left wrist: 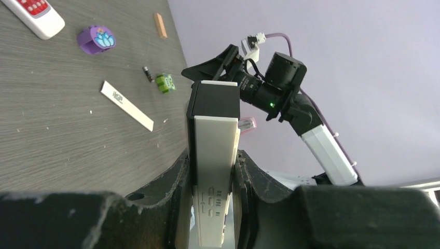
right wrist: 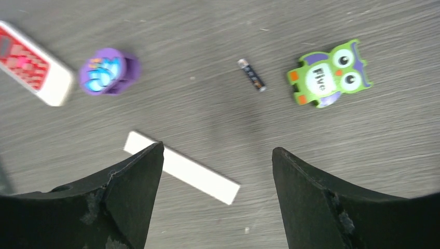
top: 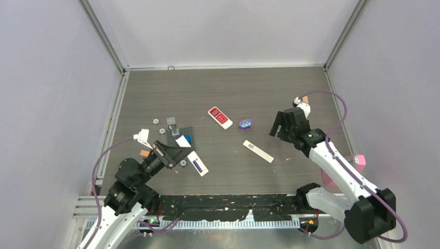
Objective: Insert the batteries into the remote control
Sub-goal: Pick up the battery from the center of the board, then place the battery at the center of the board, then pick up the battery from the center of the board.
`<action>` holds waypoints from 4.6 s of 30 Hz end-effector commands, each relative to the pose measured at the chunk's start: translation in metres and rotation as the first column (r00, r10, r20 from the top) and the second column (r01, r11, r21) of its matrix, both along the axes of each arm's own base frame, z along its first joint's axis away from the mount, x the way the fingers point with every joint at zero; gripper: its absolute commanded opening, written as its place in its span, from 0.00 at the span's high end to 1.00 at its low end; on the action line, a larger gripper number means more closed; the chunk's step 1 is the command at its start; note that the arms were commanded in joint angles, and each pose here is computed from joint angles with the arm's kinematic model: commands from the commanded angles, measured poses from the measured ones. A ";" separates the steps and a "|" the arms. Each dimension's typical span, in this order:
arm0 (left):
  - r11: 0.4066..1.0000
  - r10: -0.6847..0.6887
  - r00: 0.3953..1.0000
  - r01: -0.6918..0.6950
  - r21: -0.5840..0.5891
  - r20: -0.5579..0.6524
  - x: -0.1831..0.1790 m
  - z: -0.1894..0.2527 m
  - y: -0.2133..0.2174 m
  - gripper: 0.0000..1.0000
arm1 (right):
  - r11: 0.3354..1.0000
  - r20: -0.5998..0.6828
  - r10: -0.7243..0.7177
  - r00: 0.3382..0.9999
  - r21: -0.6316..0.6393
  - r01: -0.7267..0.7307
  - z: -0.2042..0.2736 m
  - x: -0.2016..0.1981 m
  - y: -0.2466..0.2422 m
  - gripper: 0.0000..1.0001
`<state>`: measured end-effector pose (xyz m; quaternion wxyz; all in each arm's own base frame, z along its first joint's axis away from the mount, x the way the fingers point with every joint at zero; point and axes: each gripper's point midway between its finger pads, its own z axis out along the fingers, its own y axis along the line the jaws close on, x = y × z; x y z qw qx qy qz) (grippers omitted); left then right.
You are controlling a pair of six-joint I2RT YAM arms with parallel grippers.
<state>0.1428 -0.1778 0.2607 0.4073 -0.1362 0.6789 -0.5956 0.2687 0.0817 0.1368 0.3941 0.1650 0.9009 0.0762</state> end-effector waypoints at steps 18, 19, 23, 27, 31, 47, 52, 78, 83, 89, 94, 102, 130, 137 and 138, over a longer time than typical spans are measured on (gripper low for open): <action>0.996 -0.077 0.996 0.075 0.039 0.040 0.002 -0.002 -0.015 0.99 | 0.911 -0.356 0.237 0.904 -0.241 -0.334 -0.083 0.080 -0.027 0.36; 0.996 -0.078 0.996 0.076 0.041 0.041 0.002 -0.002 -0.015 0.99 | 0.918 -0.355 0.229 0.906 -0.232 -0.322 -0.083 0.082 -0.028 0.38; 0.996 -0.074 0.997 0.073 0.045 0.038 0.003 -0.003 -0.015 0.99 | 0.934 -0.377 0.218 0.900 -0.188 -0.304 -0.094 0.084 -0.034 0.53; 0.997 -0.068 0.997 0.066 0.047 0.038 0.004 -0.004 -0.015 0.99 | 0.939 -0.398 0.248 0.883 -0.126 -0.321 -0.105 0.084 -0.038 0.62; 0.997 -0.066 0.997 0.064 0.050 0.042 0.003 -0.002 -0.014 0.99 | 0.933 -0.417 0.303 0.857 -0.053 -0.356 -0.115 0.080 -0.031 0.67; 0.997 -0.050 0.997 0.046 0.061 0.054 0.002 -0.001 -0.009 0.99 | 0.901 -0.221 0.434 0.873 0.082 -0.427 -0.072 0.060 0.034 0.95; 0.996 -0.035 0.998 0.031 0.082 0.057 0.001 -0.001 -0.006 0.99 | 0.743 -0.156 0.664 0.732 0.029 -0.668 -0.045 0.009 0.116 0.95; 0.995 0.000 0.997 -0.007 0.096 0.077 -0.003 0.012 0.005 0.99 | 0.063 -0.539 0.803 0.255 -0.349 -0.935 -0.102 -0.077 0.191 0.60; 0.993 0.016 0.995 -0.027 0.116 0.099 -0.005 0.018 0.010 0.99 | 0.237 -0.378 0.849 0.368 -0.351 -0.906 -0.075 -0.075 0.209 0.42; 0.992 0.041 0.992 -0.055 0.114 0.122 -0.009 0.024 0.017 0.99 | 0.531 -0.175 0.795 0.581 -0.264 -0.805 -0.035 -0.069 0.217 0.38; 0.993 0.042 0.992 -0.055 0.108 0.119 -0.011 0.023 0.018 0.99 | 0.876 -0.152 0.464 0.872 -0.068 -0.478 -0.034 -0.063 0.201 0.45; 0.993 0.049 0.991 -0.061 0.097 0.123 -0.014 0.023 0.022 0.99 | 0.996 -0.271 0.056 0.961 0.083 -0.035 -0.065 -0.059 0.206 0.55; 0.992 0.033 0.993 -0.047 0.120 0.111 -0.009 0.019 0.016 0.98 | 0.884 -0.472 -0.375 0.798 0.079 0.462 -0.131 -0.045 0.167 0.61; 0.991 0.028 0.994 -0.041 0.129 0.104 -0.006 0.015 0.014 0.98 | 0.924 -0.473 -0.332 0.816 0.012 0.382 -0.134 -0.049 0.162 0.93; 0.991 0.025 0.995 -0.038 0.131 0.101 -0.006 0.013 0.013 0.98 | 0.933 -0.470 -0.319 0.823 -0.002 0.360 -0.133 -0.049 0.161 0.94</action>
